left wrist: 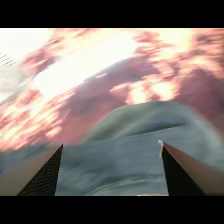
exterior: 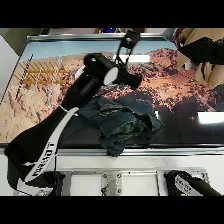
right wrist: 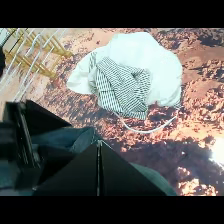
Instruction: Fold the clothes and pants, and hang the long-sleeved shirts on hangers.
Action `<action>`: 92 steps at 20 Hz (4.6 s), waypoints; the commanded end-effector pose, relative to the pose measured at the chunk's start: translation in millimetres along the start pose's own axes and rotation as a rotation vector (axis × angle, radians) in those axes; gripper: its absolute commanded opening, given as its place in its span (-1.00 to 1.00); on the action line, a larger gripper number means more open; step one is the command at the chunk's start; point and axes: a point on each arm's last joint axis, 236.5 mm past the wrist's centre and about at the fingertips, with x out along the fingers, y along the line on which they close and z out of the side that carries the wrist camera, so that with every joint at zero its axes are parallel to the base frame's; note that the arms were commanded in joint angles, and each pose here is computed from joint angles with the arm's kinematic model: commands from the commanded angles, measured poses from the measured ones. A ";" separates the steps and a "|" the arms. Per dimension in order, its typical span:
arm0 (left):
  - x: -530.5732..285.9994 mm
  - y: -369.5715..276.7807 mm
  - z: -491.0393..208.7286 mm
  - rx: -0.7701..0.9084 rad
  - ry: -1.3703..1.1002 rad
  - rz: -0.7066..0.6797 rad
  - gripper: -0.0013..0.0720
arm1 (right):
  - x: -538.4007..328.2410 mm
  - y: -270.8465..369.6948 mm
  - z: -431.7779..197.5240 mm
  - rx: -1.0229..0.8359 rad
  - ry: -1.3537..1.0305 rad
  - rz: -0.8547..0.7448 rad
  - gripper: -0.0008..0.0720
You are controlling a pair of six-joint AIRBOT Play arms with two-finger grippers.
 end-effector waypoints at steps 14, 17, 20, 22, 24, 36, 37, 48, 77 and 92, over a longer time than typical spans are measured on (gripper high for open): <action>62.6 98.3 -192.2 -0.165 0.268 0.026 0.53 | -1.0 3.3 -12.1 -0.003 0.051 0.012 -0.88; 72.8 91.9 -174.7 -0.212 0.253 -0.008 0.12 | -0.8 2.9 -14.5 -0.006 0.061 0.009 -0.89; 61.4 86.2 -139.4 -0.214 0.197 -0.030 -0.91 | -11.4 -37.2 -52.0 -0.083 0.224 -0.316 -0.89; 51.6 85.3 -126.4 -0.210 0.190 -0.035 -0.91 | -22.9 -50.7 -80.6 -0.085 0.314 -0.518 -0.89; 46.8 83.7 -117.8 -0.206 0.177 -0.039 -0.91 | -22.3 -48.9 -115.1 0.010 0.350 -0.631 -0.89; 46.8 83.7 -117.2 -0.206 0.176 -0.039 -0.91 | 47.1 -19.8 -317.5 0.310 0.639 -0.719 0.97; 46.8 83.6 -117.4 -0.207 0.176 -0.039 -0.91 | 47.1 -28.2 -319.3 0.307 0.641 -0.763 0.97; 29.3 79.9 -105.3 -0.169 0.191 -0.048 -0.91 | 57.3 -81.7 -286.1 0.034 0.596 -0.890 -0.89; -241.4 89.0 33.1 -0.177 -0.359 0.048 -0.91 | -67.1 77.2 -33.1 0.088 0.047 -0.383 -0.89; -69.2 121.9 -157.3 -0.254 0.245 0.081 -0.91 | 73.3 12.2 -154.7 0.071 0.654 -0.528 -0.89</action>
